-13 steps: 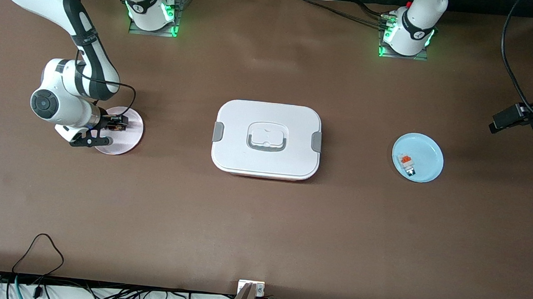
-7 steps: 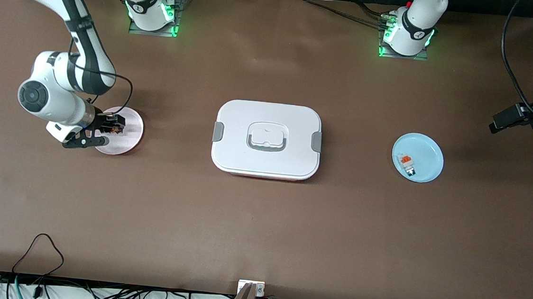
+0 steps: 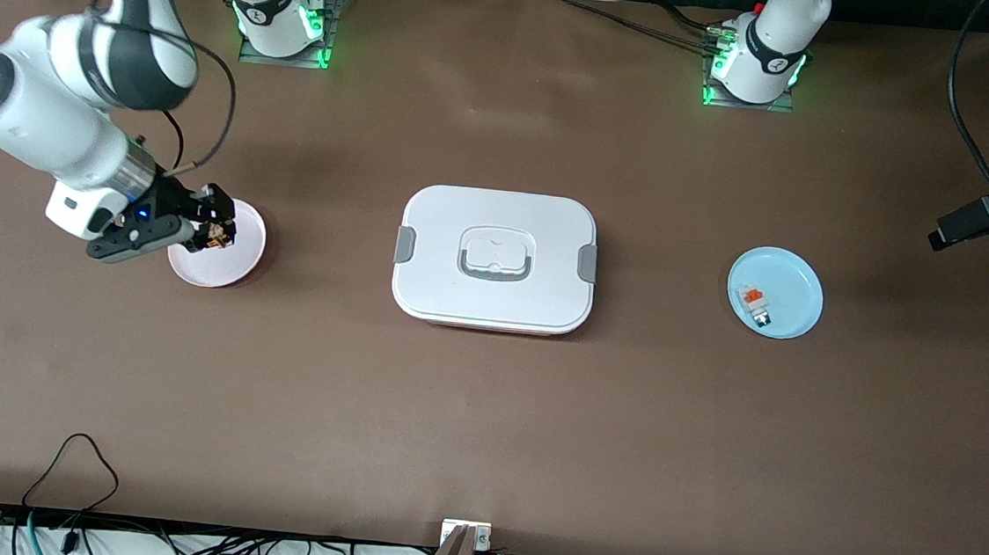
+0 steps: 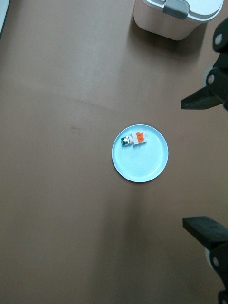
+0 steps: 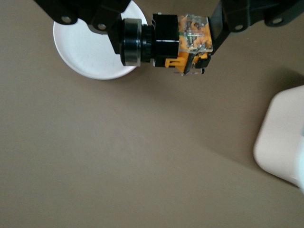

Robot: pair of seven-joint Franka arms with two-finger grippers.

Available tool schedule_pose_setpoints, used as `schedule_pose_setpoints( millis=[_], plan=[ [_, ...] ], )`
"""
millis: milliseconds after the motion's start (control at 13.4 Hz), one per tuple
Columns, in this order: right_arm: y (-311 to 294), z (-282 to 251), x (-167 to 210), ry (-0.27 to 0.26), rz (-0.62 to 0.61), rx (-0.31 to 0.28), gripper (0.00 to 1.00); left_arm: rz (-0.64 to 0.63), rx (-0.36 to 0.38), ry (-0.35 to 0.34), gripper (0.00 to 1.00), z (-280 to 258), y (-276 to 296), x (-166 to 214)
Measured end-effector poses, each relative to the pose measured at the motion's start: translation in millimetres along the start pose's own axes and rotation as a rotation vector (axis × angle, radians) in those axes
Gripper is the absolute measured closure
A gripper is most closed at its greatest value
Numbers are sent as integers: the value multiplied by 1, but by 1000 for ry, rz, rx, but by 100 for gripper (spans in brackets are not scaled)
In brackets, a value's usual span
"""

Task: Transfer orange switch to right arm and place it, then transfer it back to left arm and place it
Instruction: 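Lift the orange-black switch with the right gripper and carry it over the box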

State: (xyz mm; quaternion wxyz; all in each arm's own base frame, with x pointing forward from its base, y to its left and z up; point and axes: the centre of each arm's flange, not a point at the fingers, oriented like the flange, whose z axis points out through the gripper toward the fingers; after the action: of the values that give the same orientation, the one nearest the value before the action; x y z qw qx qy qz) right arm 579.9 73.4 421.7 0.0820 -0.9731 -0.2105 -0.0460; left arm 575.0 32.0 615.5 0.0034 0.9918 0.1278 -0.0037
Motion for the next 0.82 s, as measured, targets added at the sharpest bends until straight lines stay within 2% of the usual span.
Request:
schedule_pose_setpoints(
  millis=[149, 298, 372, 521, 745, 819],
  plan=[
    [-21, -23, 15, 58, -89, 35, 28, 0, 0, 0, 1, 0, 0, 0],
    [-51, -41, 31, 130, -183, 100, 28, -9, 0, -1, 1, 0, -5, 1],
    [-65, -47, 37, 173, -240, 149, 28, -14, 0, -1, 1, 1, -8, 2],
    [-89, -52, 45, 289, -362, 291, 28, -20, 0, -2, 1, 1, -11, 3],
    [-114, -48, 53, 462, -574, 435, 28, -23, 0, -4, 1, 2, -13, 4],
    [-125, -43, 55, 505, -616, 478, 28, -24, 0, -5, 1, 4, -14, 5]
  ],
)
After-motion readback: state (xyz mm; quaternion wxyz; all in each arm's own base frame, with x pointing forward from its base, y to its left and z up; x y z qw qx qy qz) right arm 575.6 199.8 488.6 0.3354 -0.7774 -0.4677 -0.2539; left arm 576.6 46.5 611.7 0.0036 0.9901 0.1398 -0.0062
